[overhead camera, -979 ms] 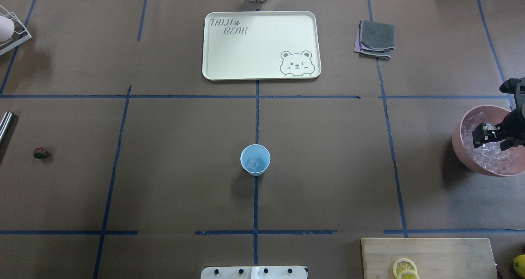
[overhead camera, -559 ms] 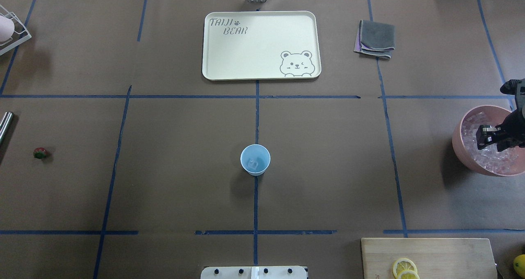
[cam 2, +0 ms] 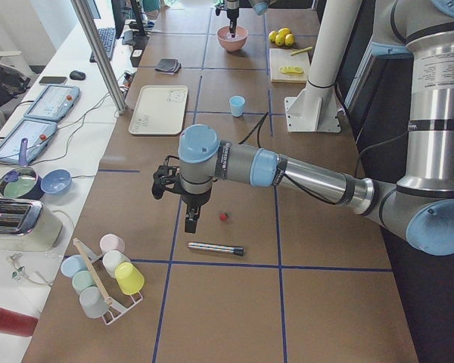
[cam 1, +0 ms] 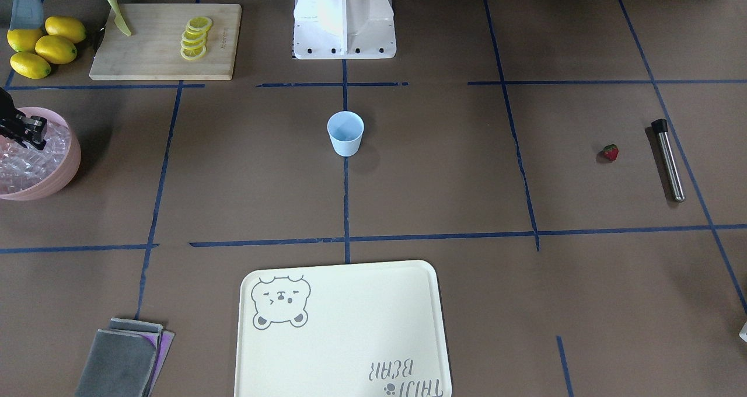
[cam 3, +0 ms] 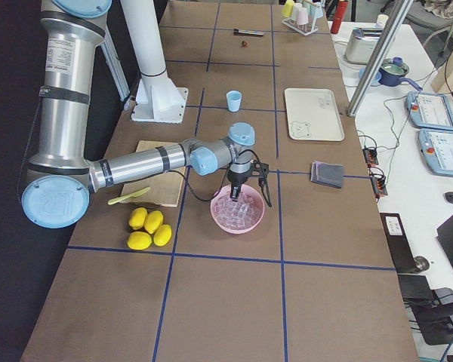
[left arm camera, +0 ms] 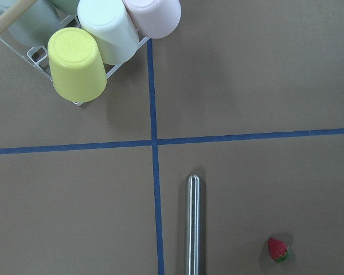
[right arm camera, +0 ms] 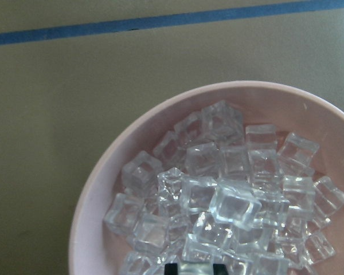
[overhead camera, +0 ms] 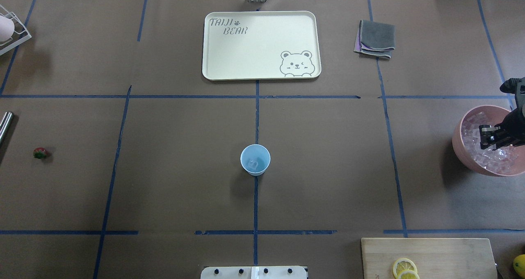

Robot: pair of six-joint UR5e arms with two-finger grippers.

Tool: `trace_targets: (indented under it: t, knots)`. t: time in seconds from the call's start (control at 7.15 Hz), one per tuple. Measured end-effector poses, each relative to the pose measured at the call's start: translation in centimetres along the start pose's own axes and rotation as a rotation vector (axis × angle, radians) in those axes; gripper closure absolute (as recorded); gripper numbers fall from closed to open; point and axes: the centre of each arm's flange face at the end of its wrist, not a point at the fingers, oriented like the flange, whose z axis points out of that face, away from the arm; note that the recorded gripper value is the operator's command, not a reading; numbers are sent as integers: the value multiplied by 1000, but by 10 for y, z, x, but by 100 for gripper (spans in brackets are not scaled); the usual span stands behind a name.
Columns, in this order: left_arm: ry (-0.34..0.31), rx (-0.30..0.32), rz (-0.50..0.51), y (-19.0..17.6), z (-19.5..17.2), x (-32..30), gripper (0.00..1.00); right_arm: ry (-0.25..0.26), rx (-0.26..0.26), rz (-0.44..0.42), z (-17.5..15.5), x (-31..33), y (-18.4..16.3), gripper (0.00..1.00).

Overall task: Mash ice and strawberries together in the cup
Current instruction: 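Lower the right gripper into the bowl and grasp another ice cube, then carry the ice cube over the light-blue cup with the right gripper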

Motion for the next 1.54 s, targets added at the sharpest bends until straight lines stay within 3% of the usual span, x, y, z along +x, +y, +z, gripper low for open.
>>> trace_targets:
  t: [0.42,0.7,1.12,1.54]
  knots:
    - [0,-2,-3,0,1,0,0,-53,70,-21,-76,-63,-15,100]
    - [0,-3,-4,1,1,0,0,-70,54,-83,-108,-158,-27,100]
    - [0,-2,0,1,2,-1,0,-91,-24,-152,-115,-314,-7,100]
    - [1,-10,2,3,6,-1,0,-106,-42,-110,-108,-449,42,100]
